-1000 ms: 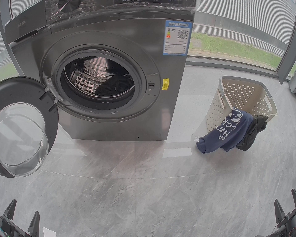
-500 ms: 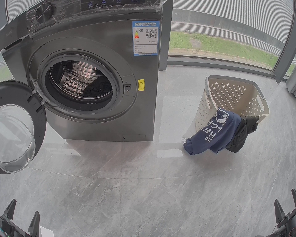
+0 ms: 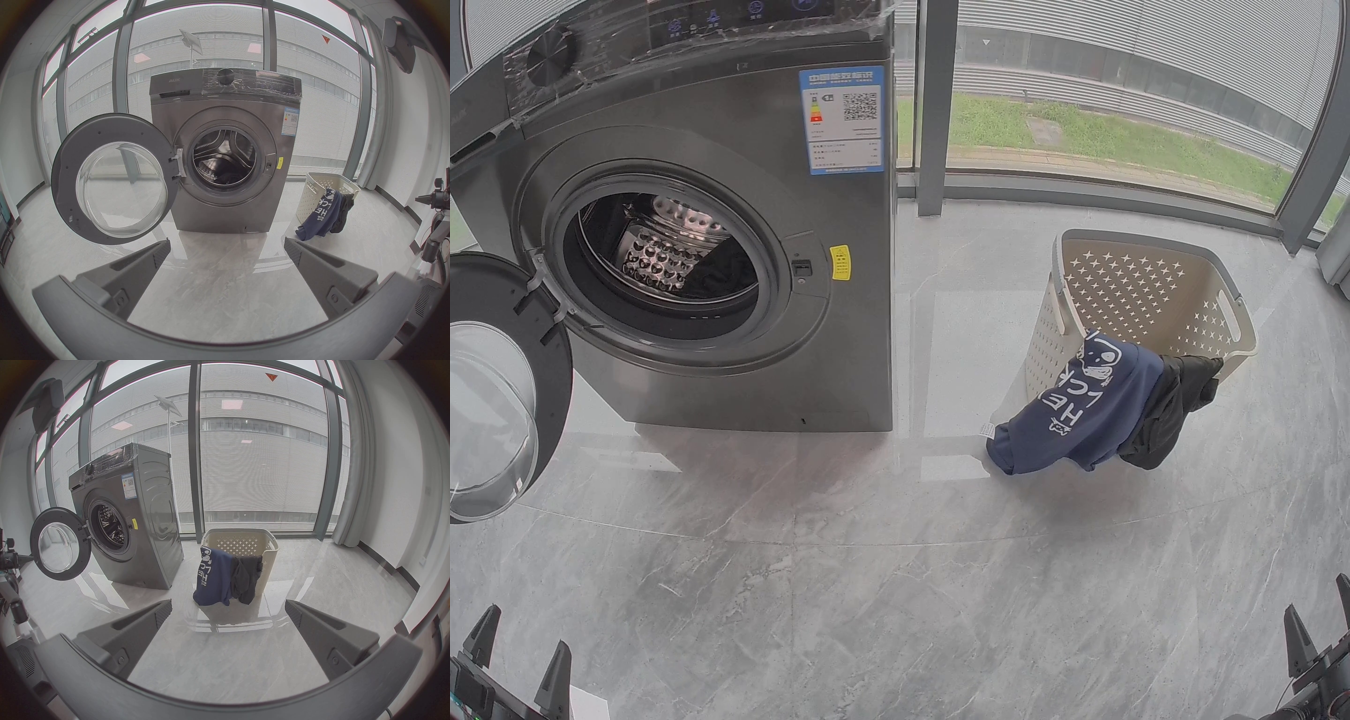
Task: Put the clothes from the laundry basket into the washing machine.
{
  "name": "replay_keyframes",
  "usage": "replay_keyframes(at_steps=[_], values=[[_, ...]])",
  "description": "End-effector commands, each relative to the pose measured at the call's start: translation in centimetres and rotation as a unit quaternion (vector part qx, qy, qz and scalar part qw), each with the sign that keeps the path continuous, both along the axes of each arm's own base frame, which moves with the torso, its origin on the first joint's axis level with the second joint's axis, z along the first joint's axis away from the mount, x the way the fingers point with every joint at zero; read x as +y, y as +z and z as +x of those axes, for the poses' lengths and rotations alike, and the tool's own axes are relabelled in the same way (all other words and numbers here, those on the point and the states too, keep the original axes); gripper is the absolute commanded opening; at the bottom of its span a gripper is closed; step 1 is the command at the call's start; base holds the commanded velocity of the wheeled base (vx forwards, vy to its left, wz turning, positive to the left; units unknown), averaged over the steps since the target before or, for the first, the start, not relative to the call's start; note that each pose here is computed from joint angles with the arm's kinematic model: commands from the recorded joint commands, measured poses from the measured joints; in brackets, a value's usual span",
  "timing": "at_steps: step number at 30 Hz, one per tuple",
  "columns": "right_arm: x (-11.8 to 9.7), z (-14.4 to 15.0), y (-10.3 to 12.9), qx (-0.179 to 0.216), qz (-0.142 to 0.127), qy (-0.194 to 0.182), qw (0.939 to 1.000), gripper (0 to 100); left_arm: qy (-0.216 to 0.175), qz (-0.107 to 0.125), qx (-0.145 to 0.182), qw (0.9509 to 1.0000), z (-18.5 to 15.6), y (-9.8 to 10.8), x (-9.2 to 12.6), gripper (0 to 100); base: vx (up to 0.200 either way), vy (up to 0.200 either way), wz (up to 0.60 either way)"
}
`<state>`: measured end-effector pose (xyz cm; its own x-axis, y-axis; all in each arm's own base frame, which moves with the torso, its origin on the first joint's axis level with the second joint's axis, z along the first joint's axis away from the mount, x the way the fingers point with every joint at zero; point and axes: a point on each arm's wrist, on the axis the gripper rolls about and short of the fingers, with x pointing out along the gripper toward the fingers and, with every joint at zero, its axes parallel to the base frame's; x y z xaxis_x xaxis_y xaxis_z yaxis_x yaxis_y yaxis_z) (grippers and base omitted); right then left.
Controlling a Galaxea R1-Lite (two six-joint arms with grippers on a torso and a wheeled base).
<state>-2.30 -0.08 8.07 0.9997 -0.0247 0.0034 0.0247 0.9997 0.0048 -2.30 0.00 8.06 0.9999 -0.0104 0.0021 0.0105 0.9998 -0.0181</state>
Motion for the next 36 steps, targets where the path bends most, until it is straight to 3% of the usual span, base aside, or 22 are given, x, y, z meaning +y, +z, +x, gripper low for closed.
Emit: replay_keyframes(at_steps=[1,8,19,31,36], values=[[0.0,0.01,-0.48,0.001,0.0,0.0,1.0,100,0.0,0.0,0.002,1.0,0.03,-0.51,0.0,100,0.0,0.0,0.0],[0.0,0.01,-0.48,0.001,0.0,0.0,1.0,100,0.0,-0.002,0.003,1.0,0.03,-0.52,0.0,100,0.0,0.0,0.0],[0.0,0.01,-0.48,0.001,0.0,0.0,1.0,100,0.003,-0.009,0.003,0.9999,0.03,-0.52,0.01,100,0.0,-0.2,0.0],[0.0,0.01,-0.48,0.001,0.0,0.0,1.0,100,0.003,-0.009,0.003,1.0,0.03,-0.52,0.01,100,0.0,0.0,0.0],[0.0,0.01,-0.48,0.001,0.0,0.0,1.0,100,0.003,-0.009,0.003,1.0,0.03,-0.52,0.01,100,0.0,-0.2,0.0]])
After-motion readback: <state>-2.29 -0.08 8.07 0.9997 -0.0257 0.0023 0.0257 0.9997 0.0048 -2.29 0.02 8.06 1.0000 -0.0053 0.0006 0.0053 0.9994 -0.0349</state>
